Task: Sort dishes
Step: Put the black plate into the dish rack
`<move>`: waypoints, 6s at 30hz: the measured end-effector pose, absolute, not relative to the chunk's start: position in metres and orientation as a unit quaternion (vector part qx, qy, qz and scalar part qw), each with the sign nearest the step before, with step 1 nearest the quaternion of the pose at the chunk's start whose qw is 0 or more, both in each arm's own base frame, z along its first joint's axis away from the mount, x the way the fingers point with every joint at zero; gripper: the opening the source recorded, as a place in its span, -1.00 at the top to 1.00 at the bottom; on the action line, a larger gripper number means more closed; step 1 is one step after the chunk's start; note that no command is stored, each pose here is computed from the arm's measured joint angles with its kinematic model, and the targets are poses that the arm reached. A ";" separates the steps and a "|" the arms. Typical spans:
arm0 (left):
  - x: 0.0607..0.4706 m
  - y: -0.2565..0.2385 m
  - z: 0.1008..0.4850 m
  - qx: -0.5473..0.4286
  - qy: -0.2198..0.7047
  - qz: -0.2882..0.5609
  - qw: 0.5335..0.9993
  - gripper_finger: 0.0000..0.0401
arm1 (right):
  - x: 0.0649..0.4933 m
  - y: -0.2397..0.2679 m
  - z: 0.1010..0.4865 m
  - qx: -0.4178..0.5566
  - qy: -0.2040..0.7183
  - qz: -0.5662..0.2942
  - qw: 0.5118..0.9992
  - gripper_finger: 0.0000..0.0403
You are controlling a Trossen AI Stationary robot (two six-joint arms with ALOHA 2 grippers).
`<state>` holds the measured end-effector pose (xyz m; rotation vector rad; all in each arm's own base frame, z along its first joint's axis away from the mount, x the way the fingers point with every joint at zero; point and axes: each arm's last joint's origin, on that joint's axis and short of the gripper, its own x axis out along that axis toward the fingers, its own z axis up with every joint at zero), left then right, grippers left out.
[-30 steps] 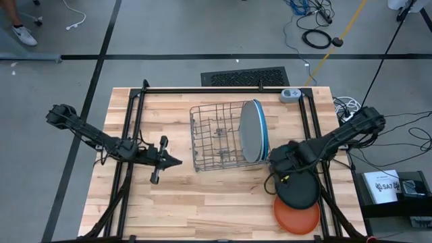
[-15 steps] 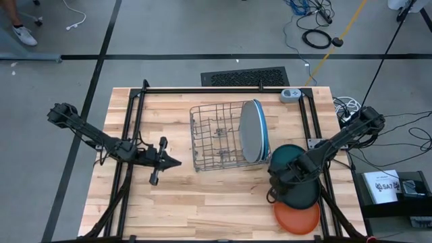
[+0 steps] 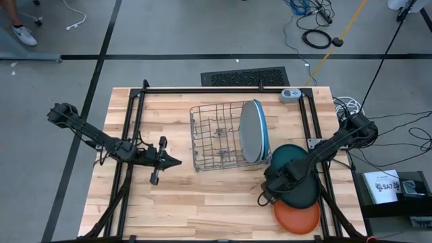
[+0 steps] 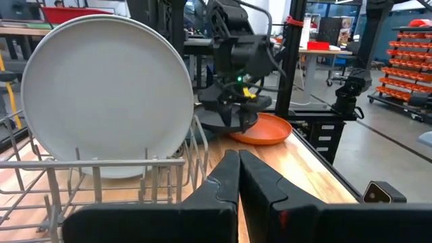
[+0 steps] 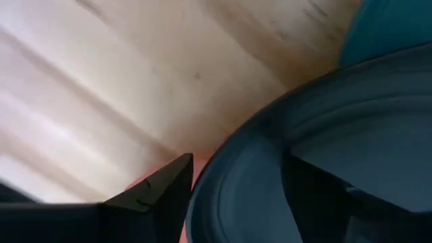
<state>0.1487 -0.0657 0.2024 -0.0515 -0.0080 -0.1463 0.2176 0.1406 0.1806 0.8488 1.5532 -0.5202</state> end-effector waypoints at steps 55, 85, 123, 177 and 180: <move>0.149 -0.064 0.203 -0.027 -0.007 -0.047 0.998 0.96 | 0.322 0.136 0.403 0.222 0.300 0.184 0.909 1.00; 0.149 -0.065 0.200 -0.034 0.009 -0.052 0.998 0.96 | 0.384 0.063 0.362 0.192 0.239 -0.130 0.943 1.00; 0.203 -0.011 0.363 0.243 0.118 0.101 0.957 -0.04 | 0.299 0.045 0.323 0.089 0.226 0.054 0.969 1.00; 0.313 0.031 0.369 0.249 0.361 -0.332 0.835 0.94 | 0.295 0.059 0.337 -0.018 0.220 0.135 0.966 0.18; 0.313 0.031 0.370 0.219 0.363 -0.329 0.843 0.94 | 0.293 0.058 0.350 -0.052 0.207 0.113 0.970 0.11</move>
